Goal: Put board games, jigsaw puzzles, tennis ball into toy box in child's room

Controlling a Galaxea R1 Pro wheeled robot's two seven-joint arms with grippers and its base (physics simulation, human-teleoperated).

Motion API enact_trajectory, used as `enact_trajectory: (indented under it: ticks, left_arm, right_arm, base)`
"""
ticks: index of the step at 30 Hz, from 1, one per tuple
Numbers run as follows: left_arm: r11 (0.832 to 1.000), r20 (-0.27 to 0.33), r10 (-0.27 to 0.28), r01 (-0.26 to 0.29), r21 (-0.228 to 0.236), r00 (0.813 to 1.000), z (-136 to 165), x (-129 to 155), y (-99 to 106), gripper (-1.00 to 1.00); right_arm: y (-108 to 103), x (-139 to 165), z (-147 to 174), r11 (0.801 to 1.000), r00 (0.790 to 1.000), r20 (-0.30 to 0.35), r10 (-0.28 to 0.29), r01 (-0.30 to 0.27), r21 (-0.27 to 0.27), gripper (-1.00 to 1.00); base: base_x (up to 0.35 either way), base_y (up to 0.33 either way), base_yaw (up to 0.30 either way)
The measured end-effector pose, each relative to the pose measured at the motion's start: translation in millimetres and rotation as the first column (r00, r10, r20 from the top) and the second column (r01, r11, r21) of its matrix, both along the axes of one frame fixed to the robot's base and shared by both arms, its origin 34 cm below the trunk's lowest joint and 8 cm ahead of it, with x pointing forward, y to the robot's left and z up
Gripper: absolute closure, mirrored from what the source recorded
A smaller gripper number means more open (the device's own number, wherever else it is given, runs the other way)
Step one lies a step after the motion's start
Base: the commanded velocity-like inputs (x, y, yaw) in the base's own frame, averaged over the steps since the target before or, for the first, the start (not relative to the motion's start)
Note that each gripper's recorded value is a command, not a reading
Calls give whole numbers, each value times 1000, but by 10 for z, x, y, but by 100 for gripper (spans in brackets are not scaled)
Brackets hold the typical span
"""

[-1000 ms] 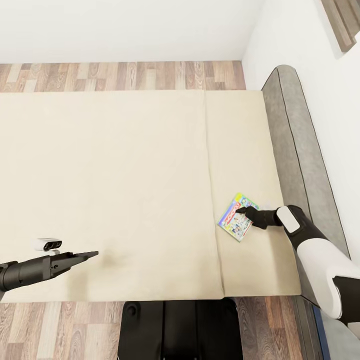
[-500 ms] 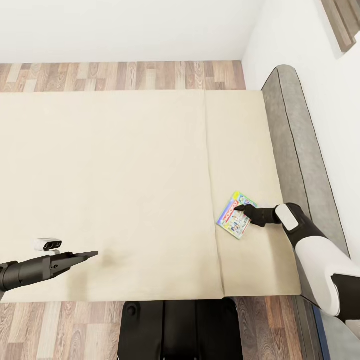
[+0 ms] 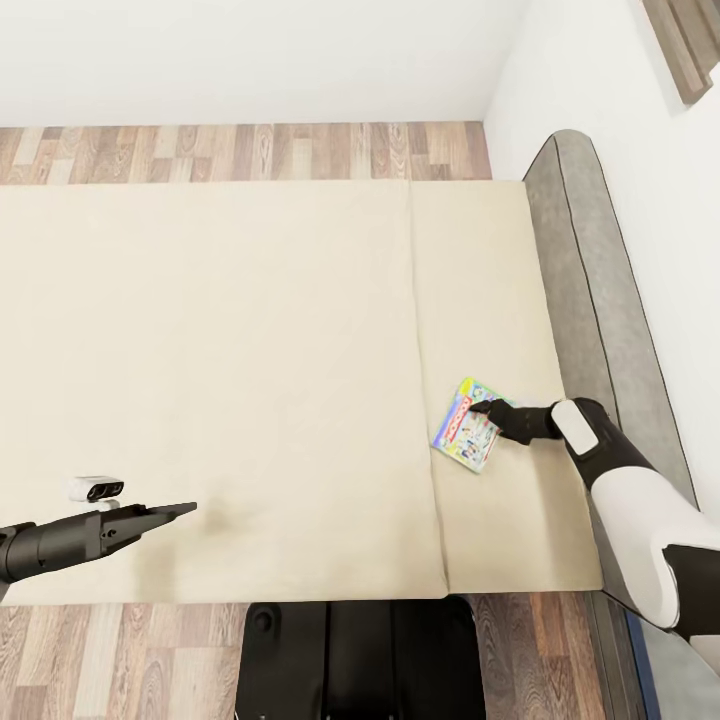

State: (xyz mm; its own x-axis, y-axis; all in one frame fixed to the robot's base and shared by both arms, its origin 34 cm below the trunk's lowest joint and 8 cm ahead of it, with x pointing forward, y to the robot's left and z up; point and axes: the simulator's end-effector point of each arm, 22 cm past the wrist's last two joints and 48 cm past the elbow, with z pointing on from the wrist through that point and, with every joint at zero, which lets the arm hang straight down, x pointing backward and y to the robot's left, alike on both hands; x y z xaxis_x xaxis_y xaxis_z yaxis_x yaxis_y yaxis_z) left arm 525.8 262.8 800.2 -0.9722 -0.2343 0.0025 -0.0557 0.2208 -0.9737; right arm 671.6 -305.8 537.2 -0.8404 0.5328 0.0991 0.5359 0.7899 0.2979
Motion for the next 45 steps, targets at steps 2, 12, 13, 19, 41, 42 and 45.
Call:
enact_trajectory:
  ticks: [2, 12, 13, 19, 41, 42, 45]
  left_arm:
    - [1000, 0, 0, 0, 0, 1000, 0, 0, 0, -100]
    - [1000, 0, 0, 0, 0, 1000, 0, 0, 0, -100]
    - [1000, 0, 0, 0, 0, 1000, 0, 0, 0, -100]
    - [1000, 0, 0, 0, 0, 1000, 0, 0, 0, -100]
    - [1000, 1, 0, 0, 2, 1000, 0, 3, 8, -100]
    - [1000, 1, 0, 0, 2, 1000, 0, 3, 9, -100]
    - [1000, 1, 0, 0, 2, 1000, 1, 3, 9, -100]
  right_arm:
    - [3, 36, 28, 1000, 1000, 5, 5, -5, 3, -100]
    - [-20, 105, 89, 1000, 1000, 13, 16, -16, 1, -100]
    - [-23, 105, 89, 1000, 1000, 13, 17, -17, 1, -100]
    - [-17, 123, 95, 1000, 1000, 16, 17, -17, 0, -100]
    - [-57, 254, 130, 1000, 999, 41, 14, -14, -12, -100]
    - [-57, 263, 132, 1000, 999, 43, 15, -14, -13, -100]
    - [-66, 279, 132, 1000, 999, 47, 16, -16, -19, -100]
  base:
    - [0, 0, 0]
    - [0, 0, 0]
    - [0, 0, 0]
    - [0, 0, 0]
    - [0, 0, 0]
    - [0, 0, 0]
    - [0, 0, 0]
